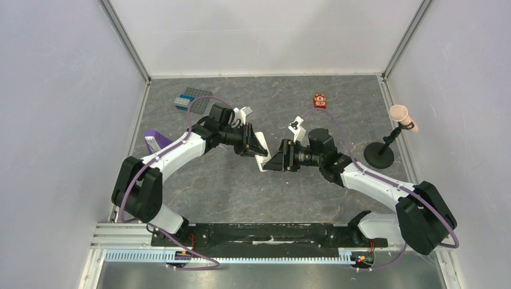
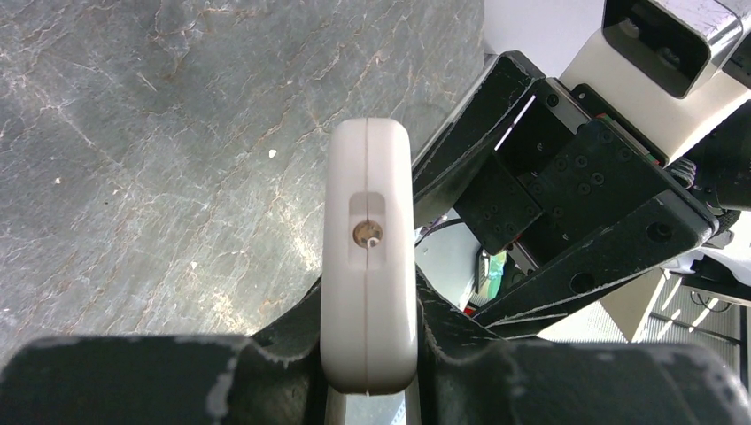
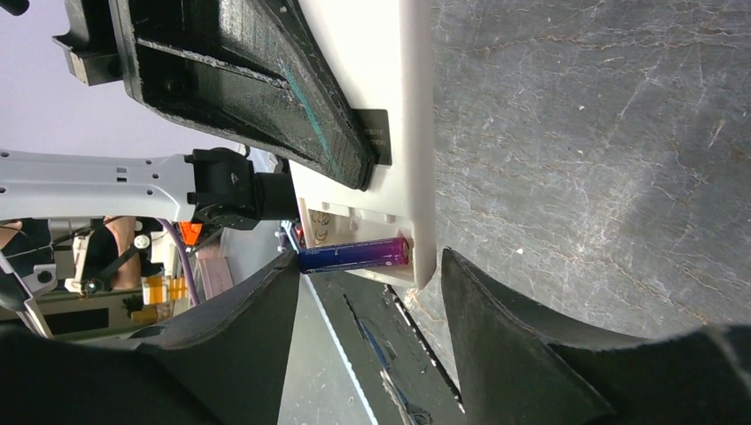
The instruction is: Load the batteries into the remote control
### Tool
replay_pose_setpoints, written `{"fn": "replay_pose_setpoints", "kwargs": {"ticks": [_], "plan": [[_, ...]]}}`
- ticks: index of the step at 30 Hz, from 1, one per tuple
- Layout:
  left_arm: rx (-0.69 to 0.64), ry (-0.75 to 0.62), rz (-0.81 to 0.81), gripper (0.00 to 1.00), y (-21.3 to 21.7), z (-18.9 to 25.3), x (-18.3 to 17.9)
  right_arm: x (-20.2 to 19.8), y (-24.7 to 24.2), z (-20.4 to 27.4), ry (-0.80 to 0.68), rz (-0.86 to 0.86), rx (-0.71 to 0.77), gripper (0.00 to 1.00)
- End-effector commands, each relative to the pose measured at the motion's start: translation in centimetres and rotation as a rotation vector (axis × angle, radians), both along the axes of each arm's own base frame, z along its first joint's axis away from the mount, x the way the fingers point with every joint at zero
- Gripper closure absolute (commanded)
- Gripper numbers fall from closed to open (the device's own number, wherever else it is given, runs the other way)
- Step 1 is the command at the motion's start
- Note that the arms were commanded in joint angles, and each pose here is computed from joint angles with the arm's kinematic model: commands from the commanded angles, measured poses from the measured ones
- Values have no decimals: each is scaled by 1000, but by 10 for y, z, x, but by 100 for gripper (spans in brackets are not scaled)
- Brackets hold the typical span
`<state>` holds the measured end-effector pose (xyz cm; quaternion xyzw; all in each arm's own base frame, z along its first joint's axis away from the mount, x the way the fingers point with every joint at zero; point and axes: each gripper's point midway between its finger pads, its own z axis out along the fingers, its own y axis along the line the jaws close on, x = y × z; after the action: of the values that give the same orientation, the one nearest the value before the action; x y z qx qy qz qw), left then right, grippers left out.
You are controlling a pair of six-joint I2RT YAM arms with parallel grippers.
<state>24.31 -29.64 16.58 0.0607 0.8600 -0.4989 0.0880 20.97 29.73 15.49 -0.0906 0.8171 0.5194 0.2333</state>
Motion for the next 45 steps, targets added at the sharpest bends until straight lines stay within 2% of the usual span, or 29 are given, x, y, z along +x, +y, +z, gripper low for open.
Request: {"fn": "replay_pose_setpoints", "kwargs": {"ticks": [1,10,32,45], "plan": [[-70,-37,-27,98,-8,25,2,13,2,8,-24,-45,11,39],[-83,-37,-36,98,-9,29,1,13,1,2,13,-73,25,48],[-161,-38,-62,98,-14,47,-3,15,0,-21,72,-93,0,55],[-336,-35,-86,98,-21,89,-11,8,-5,-31,107,-106,40,54]]}}
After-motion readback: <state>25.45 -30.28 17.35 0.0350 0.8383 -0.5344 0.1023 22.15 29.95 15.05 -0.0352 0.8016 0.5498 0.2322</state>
